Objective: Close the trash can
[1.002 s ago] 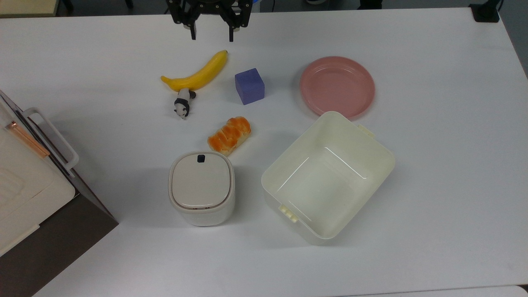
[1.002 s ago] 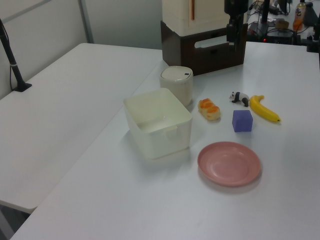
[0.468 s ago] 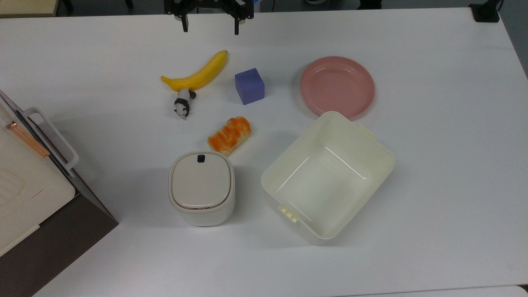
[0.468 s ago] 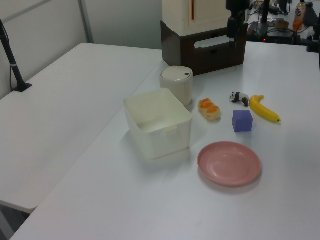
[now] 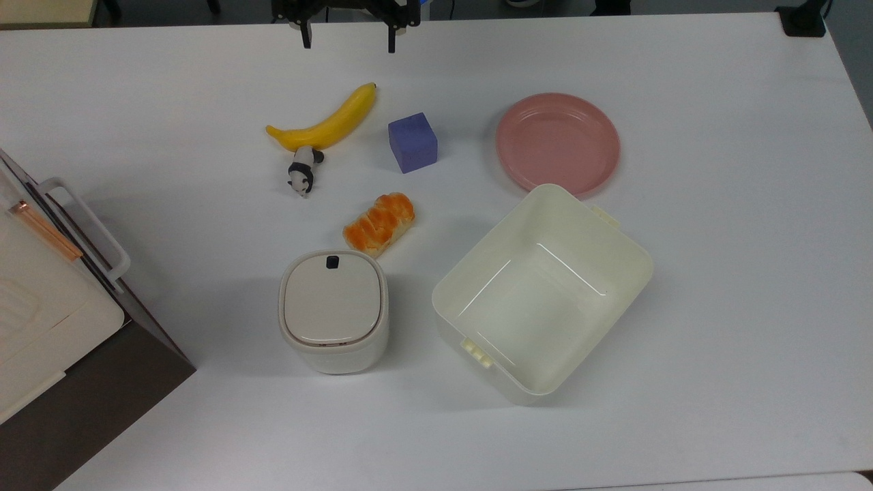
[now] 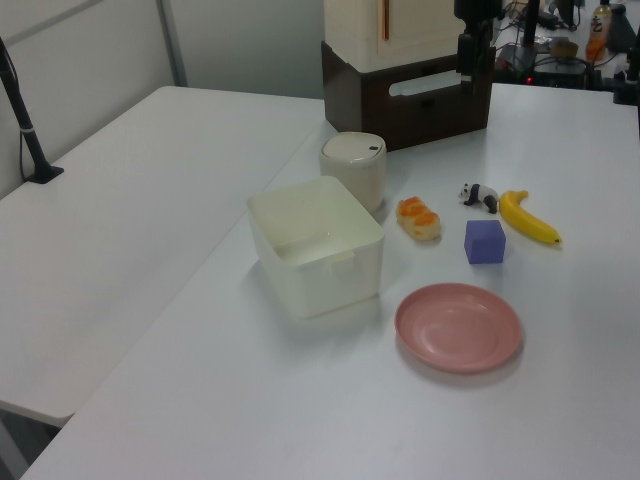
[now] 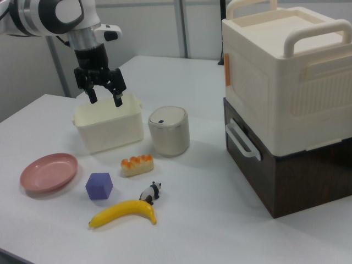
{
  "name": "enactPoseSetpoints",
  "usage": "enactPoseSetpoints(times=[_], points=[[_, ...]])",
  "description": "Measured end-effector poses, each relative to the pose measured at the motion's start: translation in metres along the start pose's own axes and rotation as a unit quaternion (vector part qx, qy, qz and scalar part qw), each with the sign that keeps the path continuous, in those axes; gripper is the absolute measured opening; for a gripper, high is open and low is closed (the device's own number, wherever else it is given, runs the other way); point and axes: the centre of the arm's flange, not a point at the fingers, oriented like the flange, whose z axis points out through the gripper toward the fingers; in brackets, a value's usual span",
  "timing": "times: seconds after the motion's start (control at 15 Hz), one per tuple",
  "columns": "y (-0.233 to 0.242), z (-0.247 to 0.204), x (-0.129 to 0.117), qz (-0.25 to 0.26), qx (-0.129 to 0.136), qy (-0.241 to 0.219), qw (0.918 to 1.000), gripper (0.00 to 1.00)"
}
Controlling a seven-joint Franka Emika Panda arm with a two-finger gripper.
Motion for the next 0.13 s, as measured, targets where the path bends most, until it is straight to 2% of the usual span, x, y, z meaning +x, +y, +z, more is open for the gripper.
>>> enactPoseSetpoints(times=[0.13], points=[[0.0002,-0.0019,-0.0009,0.0,0.0,0.002,1.0,1.0]])
